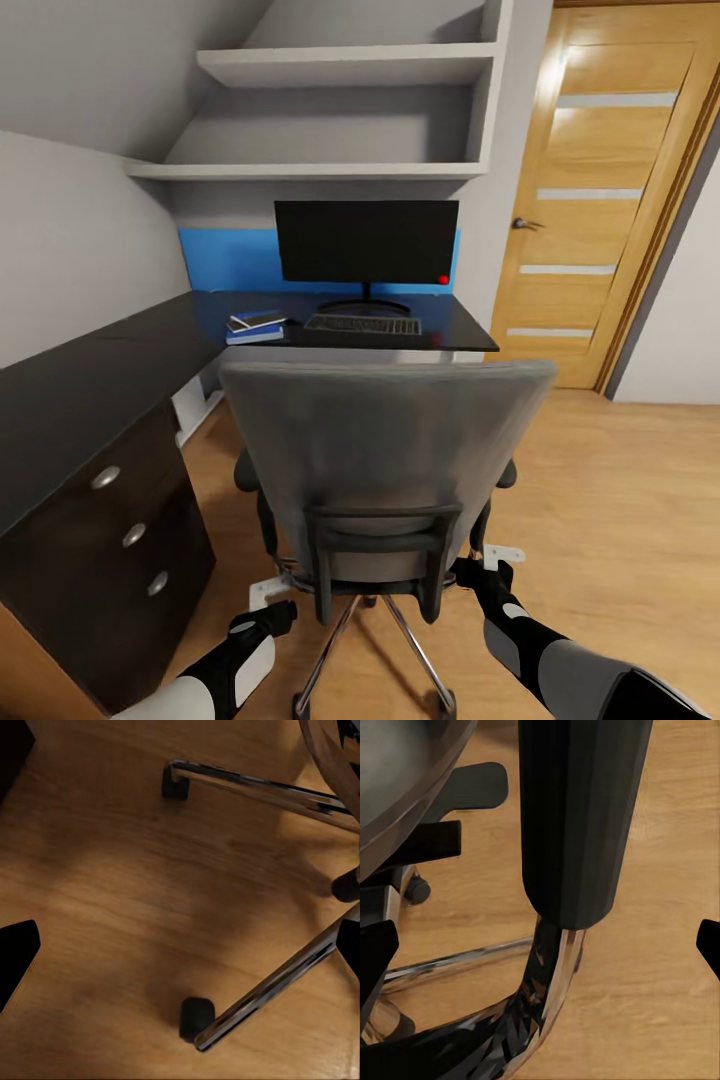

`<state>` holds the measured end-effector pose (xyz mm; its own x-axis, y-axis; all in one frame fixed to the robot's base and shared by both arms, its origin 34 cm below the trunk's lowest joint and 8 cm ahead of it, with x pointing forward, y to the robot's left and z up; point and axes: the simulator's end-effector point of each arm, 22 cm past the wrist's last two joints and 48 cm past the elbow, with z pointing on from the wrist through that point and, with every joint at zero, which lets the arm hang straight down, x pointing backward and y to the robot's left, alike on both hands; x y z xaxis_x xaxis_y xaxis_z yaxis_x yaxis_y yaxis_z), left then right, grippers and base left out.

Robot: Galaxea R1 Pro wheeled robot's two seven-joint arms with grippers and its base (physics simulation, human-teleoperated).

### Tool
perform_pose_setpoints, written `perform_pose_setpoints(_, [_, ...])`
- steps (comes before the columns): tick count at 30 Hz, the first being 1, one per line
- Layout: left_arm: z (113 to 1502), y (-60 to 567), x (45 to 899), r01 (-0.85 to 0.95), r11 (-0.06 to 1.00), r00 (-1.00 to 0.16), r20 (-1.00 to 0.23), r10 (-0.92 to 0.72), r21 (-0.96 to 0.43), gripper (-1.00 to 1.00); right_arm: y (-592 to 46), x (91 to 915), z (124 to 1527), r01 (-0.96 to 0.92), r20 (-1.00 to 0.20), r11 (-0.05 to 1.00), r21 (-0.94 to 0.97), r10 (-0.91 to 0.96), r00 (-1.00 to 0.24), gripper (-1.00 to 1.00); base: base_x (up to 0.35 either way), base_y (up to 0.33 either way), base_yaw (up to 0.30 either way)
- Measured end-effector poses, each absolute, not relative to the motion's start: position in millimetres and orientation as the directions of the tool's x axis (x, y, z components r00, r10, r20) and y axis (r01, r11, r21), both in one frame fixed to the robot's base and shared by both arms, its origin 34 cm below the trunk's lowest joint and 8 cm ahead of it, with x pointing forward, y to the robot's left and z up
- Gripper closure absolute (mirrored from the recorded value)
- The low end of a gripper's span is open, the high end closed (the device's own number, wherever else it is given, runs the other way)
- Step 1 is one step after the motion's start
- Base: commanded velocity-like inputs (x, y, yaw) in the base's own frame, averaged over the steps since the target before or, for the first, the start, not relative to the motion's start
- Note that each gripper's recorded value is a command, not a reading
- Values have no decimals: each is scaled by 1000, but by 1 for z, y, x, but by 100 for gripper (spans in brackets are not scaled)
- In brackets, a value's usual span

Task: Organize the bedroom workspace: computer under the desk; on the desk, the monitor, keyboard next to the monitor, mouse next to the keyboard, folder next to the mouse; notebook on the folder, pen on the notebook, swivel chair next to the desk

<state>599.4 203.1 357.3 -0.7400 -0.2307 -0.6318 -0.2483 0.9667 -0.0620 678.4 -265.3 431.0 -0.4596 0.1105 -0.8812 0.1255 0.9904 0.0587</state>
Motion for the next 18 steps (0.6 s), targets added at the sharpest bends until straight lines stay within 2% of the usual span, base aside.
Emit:
perform_pose_setpoints(6, [358,203,600,-246,967,-740,-633,-229,-62,-100,-267,677,429,126,-879,991,52,106,-465,-100,329,41,132])
perform_pose_setpoints(13, [355,203,597,-250,966,-744,-627,-232,-60,-100,-264,679,431,119,-882,991,55,104,-460,-100,329,-26,15])
perform_pose_setpoints(18, [355,204,597,-249,967,-744,-628,-228,-56,-100,-264,679,431,117,-882,992,55,103,-460,-100,320,-122,1])
